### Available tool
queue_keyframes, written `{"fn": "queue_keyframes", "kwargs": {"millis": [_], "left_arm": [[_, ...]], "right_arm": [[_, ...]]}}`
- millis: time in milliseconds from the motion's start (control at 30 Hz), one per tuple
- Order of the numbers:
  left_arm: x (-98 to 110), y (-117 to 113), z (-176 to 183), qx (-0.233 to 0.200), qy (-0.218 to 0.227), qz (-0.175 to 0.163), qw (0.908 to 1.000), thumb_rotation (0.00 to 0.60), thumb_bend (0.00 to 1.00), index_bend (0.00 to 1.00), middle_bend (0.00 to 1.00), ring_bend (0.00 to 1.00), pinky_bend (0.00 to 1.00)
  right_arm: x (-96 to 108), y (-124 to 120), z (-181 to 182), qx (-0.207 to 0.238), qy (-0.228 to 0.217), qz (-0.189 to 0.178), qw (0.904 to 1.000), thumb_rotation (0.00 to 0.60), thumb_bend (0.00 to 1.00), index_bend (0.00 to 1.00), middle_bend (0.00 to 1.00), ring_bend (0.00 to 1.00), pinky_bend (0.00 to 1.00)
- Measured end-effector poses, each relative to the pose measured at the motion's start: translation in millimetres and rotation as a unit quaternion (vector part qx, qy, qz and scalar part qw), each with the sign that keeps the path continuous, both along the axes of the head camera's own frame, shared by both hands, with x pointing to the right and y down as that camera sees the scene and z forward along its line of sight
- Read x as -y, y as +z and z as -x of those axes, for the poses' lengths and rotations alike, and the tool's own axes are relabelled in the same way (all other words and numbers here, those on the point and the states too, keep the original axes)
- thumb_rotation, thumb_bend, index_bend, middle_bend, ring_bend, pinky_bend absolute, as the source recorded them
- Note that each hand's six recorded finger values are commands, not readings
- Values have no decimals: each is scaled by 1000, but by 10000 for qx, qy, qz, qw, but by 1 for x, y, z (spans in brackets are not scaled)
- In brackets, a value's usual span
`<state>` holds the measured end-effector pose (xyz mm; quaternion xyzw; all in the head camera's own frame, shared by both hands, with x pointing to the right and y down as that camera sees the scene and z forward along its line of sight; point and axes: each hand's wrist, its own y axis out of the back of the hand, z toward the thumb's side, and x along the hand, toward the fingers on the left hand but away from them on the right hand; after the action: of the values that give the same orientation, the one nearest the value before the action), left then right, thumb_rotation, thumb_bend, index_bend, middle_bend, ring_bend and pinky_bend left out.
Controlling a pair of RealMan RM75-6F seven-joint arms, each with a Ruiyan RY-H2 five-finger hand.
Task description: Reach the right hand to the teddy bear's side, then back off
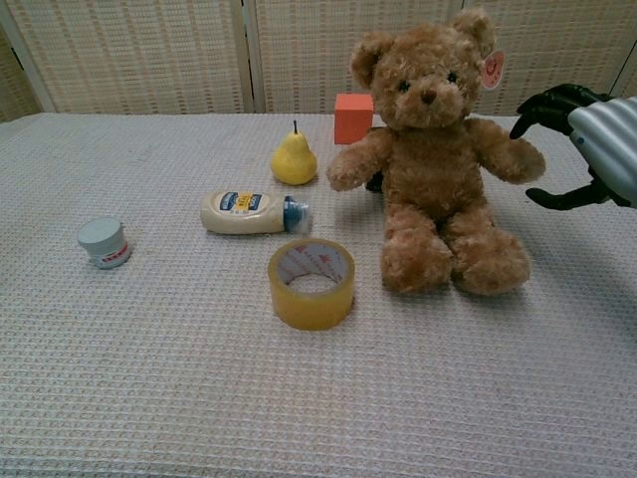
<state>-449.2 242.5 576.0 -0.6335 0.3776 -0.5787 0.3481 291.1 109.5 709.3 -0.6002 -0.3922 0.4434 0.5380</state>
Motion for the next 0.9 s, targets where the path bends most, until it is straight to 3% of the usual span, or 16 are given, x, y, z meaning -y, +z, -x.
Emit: {"fn": "queue_keyframes", "kwargs": {"millis": [300, 900], "left_arm": [[0, 0, 0, -52, -2, 21, 10000, 600, 399, 234, 343, 337, 624], [-3, 2, -2, -103, 54, 94, 9999, 600, 399, 234, 343, 337, 624]], "right_arm": [[9, 7, 3, 28, 258, 17, 9997, 600, 116, 254, 170, 99, 265], [17, 22, 17, -91, 468, 156, 9987, 600, 121, 262, 170, 100, 351]]}}
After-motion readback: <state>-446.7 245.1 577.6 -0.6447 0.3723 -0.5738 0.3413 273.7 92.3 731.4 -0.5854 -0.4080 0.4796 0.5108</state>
